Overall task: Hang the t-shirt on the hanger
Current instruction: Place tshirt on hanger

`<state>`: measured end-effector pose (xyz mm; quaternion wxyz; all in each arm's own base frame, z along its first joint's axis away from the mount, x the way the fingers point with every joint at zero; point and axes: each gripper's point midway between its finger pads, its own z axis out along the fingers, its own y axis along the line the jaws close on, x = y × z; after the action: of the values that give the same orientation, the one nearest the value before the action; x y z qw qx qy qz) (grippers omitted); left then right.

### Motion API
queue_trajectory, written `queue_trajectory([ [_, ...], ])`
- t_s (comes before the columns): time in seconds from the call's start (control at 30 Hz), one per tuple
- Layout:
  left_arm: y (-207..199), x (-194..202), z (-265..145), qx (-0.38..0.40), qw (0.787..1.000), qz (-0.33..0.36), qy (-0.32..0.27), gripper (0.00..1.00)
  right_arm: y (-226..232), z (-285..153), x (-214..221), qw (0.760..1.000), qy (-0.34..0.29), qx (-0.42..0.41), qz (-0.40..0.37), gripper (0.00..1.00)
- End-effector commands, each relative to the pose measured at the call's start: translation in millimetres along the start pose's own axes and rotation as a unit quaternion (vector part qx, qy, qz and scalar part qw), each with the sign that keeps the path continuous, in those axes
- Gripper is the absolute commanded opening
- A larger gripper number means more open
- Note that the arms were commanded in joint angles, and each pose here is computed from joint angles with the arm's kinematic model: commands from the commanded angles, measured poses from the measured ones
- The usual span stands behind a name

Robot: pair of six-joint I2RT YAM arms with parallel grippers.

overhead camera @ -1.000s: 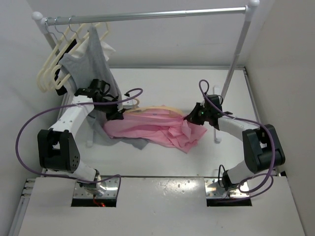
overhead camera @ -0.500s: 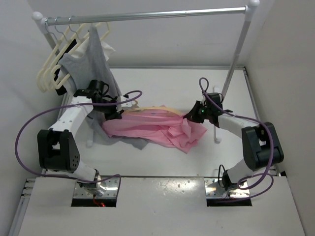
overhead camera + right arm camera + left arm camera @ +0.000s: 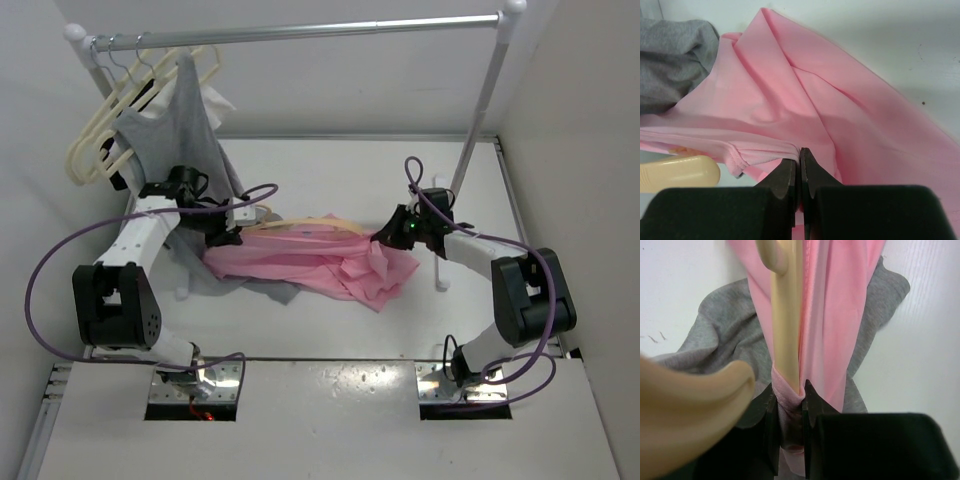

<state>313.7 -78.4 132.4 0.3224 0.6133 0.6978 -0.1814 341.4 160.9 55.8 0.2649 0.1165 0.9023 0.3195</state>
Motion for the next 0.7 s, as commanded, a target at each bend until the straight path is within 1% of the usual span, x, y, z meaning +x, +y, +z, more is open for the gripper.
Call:
queue_trajectory([
  [0.0, -7.3, 49.1, -35.3, -0.008, 0.995, 0.008, 0.095, 0.0, -92.8, -21.1, -46.3, 0.978, -0.095, 0.183, 0.016, 0.0],
  [0.03, -6.9, 49.1, -35.2, -0.007, 0.995, 0.012, 0.095, 0.0, -89.0, -20.8, -49.2, 0.98, -0.096, 0.176, 0.015, 0.0],
  [0.1, -5.8, 50.5, -33.6, -0.012, 0.995, 0.007, 0.095, 0.0, -88.5, -18.3, -45.7, 0.982, -0.086, 0.17, 0.012, 0.0],
  [0.17, -3.6, 47.7, -31.5, -0.018, 0.996, -0.005, 0.093, 0.0, -83.6, -17.7, -50.7, 0.983, -0.091, 0.161, 0.009, 0.0],
  [0.27, 3.3, 55.2, -29.1, -0.04, 0.993, -0.024, 0.112, 0.0, -81.4, -19.5, -52.5, 0.983, -0.095, 0.159, 0.007, 0.0],
  [0.3, 10.7, 55.8, -30.1, -0.055, 0.992, -0.023, 0.114, 0.0, -81.8, -19.6, -52.5, 0.983, -0.094, 0.159, 0.003, 0.0],
  [0.33, 10.2, 58.8, -28.8, -0.06, 0.991, -0.037, 0.118, 0.0, -81.8, -19.6, -52.5, 0.983, -0.094, 0.159, 0.003, 0.0],
  [0.43, 18.2, 58.5, -29.1, -0.078, 0.988, -0.043, 0.123, 0.0, -76.1, -23.1, -55.7, 0.983, -0.1, 0.151, -0.005, 0.0],
  [0.53, 17.3, 59.7, -26.6, -0.078, 0.988, -0.045, 0.128, 0.0, -75.0, -24.1, -53.0, 0.984, -0.097, 0.147, -0.005, 0.0],
  [0.67, 7.8, 59.6, -21.5, -0.057, 0.989, -0.015, 0.135, 0.0, -72.8, -25.9, -54.8, 0.984, -0.101, 0.145, -0.006, 0.0],
])
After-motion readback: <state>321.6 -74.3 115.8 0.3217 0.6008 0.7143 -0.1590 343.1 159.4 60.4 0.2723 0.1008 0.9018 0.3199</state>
